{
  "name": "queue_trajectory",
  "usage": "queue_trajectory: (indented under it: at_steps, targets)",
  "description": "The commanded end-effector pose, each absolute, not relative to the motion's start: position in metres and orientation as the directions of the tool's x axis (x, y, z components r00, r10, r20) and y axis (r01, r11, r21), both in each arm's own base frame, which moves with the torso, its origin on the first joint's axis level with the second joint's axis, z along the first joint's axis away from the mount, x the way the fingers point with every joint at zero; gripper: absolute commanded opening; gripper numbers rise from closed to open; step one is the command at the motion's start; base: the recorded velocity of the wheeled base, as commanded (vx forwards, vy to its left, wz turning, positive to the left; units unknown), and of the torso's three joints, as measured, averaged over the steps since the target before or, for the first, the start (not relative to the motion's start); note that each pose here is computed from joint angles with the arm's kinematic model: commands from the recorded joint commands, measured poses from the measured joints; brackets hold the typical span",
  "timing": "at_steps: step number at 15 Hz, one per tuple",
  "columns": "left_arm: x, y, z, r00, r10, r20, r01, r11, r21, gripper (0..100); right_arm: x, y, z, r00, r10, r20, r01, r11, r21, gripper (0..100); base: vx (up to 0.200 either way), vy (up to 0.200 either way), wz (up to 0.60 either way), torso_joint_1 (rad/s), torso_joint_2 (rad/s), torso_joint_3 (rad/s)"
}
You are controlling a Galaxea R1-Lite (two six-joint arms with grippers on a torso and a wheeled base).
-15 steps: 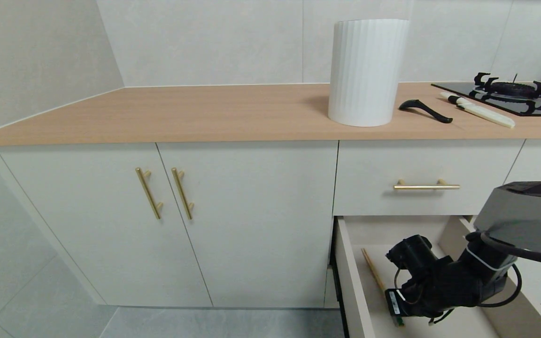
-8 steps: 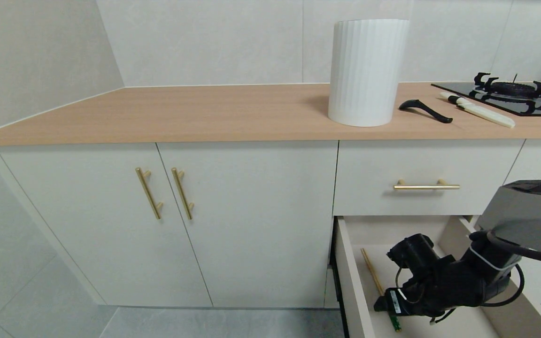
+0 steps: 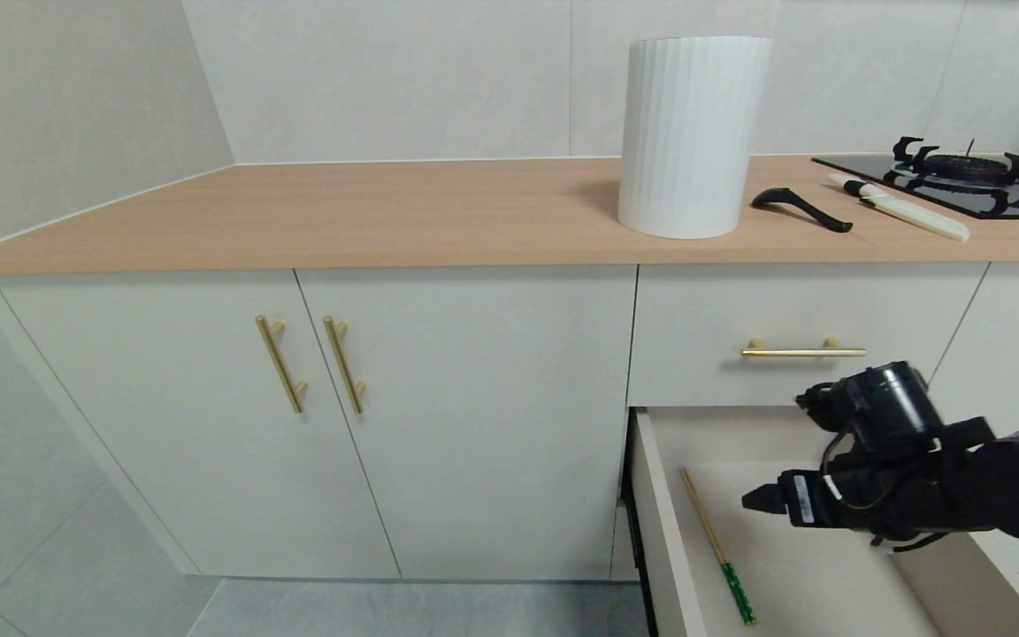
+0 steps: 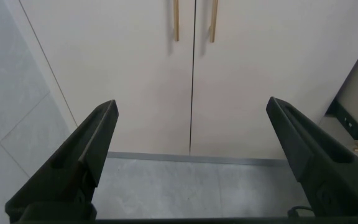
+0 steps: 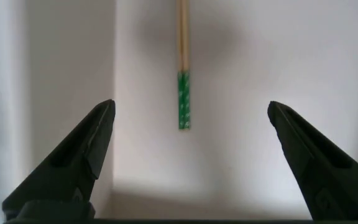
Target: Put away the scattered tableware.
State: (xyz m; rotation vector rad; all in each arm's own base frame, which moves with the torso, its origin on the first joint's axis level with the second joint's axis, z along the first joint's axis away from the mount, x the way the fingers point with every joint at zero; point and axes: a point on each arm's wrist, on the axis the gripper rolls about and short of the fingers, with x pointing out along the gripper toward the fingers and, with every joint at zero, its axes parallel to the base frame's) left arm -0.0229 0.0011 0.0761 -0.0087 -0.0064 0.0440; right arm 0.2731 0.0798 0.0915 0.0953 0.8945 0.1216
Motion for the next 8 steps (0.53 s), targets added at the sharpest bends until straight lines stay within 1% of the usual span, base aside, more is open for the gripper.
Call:
queue_trajectory:
  at_steps: [1,4,7,8]
  targets:
    - [-0.023,0.001,0.076,0.999,0.044,0.006,-0.044,0.999,-0.008,100,0.246,0.052,0.156,0.781,0.131,-0.611,-0.075,0.99,0.117,100,0.0,0.0,0.0,0.0,0.0,0.0]
    - [-0.023,0.001,0.076,0.999,0.044,0.006,-0.044,0.999,-0.009,100,0.239,0.04,0.173,0.826,0.103,-0.554,-0.053,0.993,0.107,100,0.0,0.0,0.0,0.0,0.0,0.0]
    - [-0.023,0.001,0.076,0.999,0.044,0.006,-0.044,0.999,-0.009,100,0.237,0.038,0.175,0.831,0.098,-0.548,-0.067,0.995,0.076,100,0.0,0.0,0.0,0.0,0.0,0.0]
    - [-0.023,0.001,0.076,0.999,0.044,0.006,-0.044,0.999,-0.009,100,0.236,0.038,0.175,0.832,0.098,-0.546,-0.067,0.995,0.076,100,0.0,0.0,0.0,0.036,-0.13,-0.085]
